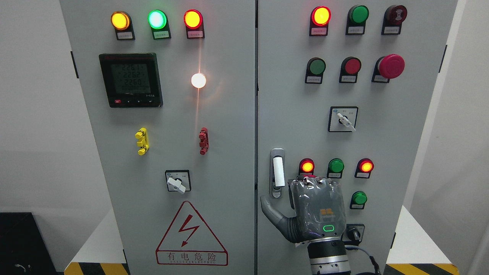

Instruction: Release door handle

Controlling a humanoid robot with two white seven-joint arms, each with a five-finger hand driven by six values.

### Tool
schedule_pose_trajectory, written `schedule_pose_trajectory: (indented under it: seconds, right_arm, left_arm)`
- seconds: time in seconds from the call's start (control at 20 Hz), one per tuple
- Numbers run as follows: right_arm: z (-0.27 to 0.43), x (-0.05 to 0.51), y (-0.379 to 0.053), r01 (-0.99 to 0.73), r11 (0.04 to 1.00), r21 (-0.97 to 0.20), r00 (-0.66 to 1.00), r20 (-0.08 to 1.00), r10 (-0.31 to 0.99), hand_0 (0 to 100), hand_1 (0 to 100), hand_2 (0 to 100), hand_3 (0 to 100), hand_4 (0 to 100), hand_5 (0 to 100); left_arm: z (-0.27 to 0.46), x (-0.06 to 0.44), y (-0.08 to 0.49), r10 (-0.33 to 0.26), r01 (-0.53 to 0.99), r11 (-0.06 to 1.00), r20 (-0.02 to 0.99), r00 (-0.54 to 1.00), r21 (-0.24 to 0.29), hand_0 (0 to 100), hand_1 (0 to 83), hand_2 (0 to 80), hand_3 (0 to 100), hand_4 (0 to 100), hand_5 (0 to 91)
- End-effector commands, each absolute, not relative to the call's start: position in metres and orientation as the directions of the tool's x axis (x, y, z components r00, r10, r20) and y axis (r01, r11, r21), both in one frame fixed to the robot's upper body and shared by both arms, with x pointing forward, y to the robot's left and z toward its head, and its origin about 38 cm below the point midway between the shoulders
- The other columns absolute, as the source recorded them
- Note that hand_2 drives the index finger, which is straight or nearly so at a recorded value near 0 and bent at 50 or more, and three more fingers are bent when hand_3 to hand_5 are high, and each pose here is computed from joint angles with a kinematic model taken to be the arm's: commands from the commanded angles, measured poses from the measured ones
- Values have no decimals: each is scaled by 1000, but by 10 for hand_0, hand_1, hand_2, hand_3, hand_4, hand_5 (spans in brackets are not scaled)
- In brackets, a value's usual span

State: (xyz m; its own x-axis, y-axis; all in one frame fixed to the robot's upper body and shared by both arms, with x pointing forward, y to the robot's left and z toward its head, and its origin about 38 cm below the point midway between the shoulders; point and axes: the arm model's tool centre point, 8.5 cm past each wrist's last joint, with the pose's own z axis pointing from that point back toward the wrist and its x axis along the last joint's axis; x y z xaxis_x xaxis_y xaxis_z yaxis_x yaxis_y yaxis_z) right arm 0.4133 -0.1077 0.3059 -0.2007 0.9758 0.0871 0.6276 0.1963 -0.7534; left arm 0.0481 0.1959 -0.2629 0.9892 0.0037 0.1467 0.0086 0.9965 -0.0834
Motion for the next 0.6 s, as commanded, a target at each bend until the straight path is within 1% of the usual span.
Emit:
schedule_pose_trajectory:
  seconds: [0.0, 0.55]
  right_arm:
    - [305, 421, -108, 620, 190, -761, -193, 86, 977, 229, 233, 983, 1000, 1000, 1000]
    - [312, 431, -113, 625, 183, -759, -177, 91, 980, 261, 235, 982, 1000, 1000, 1000]
  left_arm:
    - [-263, 48, 196, 4, 9, 996, 148, 989, -84, 120, 556, 0, 0, 0, 0]
    - [-263, 48, 196, 4, 9, 996, 148, 989, -84, 120, 556, 0, 0, 0, 0]
